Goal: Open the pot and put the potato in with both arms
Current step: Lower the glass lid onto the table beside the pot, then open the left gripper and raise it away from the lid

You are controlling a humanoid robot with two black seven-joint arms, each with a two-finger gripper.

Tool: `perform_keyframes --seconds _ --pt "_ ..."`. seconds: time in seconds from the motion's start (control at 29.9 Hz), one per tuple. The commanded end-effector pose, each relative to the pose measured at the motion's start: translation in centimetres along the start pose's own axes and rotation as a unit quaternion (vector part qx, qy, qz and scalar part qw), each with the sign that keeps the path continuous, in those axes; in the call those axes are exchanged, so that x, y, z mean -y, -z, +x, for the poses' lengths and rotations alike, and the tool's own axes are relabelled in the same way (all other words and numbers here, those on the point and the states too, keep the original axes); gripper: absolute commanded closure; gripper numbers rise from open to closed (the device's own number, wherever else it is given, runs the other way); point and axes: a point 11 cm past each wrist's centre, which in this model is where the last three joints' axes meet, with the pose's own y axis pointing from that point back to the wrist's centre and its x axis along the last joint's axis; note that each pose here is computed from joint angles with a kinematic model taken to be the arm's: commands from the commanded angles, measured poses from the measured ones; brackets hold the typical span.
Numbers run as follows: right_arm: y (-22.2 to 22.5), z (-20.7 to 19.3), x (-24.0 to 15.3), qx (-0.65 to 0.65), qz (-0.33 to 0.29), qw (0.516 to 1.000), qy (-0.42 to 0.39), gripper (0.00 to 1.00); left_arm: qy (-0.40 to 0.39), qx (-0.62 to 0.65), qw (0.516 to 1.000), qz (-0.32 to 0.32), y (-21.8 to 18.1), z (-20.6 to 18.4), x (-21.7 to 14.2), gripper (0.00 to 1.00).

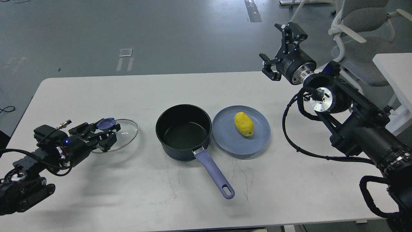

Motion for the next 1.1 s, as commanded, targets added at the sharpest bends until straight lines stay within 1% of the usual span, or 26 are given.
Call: perform_keyframes --seconds 0.0,0.03,0.13,0.2,0.67,0.77,0.84,0.97,1.07 --pt "0.1 0.0 0.0 0.000 0.001 1.000 0.000 0.00 0.000 -0.001 1.000 0.000 0.0 0.0 0.0 0.24" --pt "0.0 0.0 0.0 0.000 0.000 1.000 0.000 0.00 0.000 0.000 1.000 0.000 0.0 0.0 0.0 0.21" --pt "0.1 0.0 0.0 0.001 0.001 1.000 0.001 0.00 0.000 -0.001 1.000 -0.001 -0.1 0.0 0.0 0.20" --pt "0.1 0.0 0.0 0.001 0.001 1.000 0.001 0.00 -0.001 -0.003 1.000 -0.004 -0.3 0.0 0.1 0.02" --pt "0.4 0.6 -0.2 -0.003 0.003 1.000 -0.005 0.00 -0.031 -0.040 0.999 -0.004 -1.0 1.6 0.8 0.02" --pt "0.4 0.6 -0.2 -0.003 0.003 1.000 -0.005 0.00 -0.043 -0.041 0.998 -0.006 -1.0 2.8 1.2 0.02" --pt "0.4 0.6 -0.2 -0.003 0.003 1.000 -0.005 0.00 -0.063 -0.046 0.997 -0.001 -0.6 4.4 1.6 0.02" --pt "0.5 0.5 -0.2 -0.003 0.003 1.000 -0.005 0.00 -0.090 -0.064 0.994 0.012 0.0 6.4 2.0 0.02" --pt "0.6 0.6 -0.2 -0.004 0.004 1.000 -0.005 0.00 -0.122 -0.076 0.989 0.029 1.2 9.1 1.7 0.02"
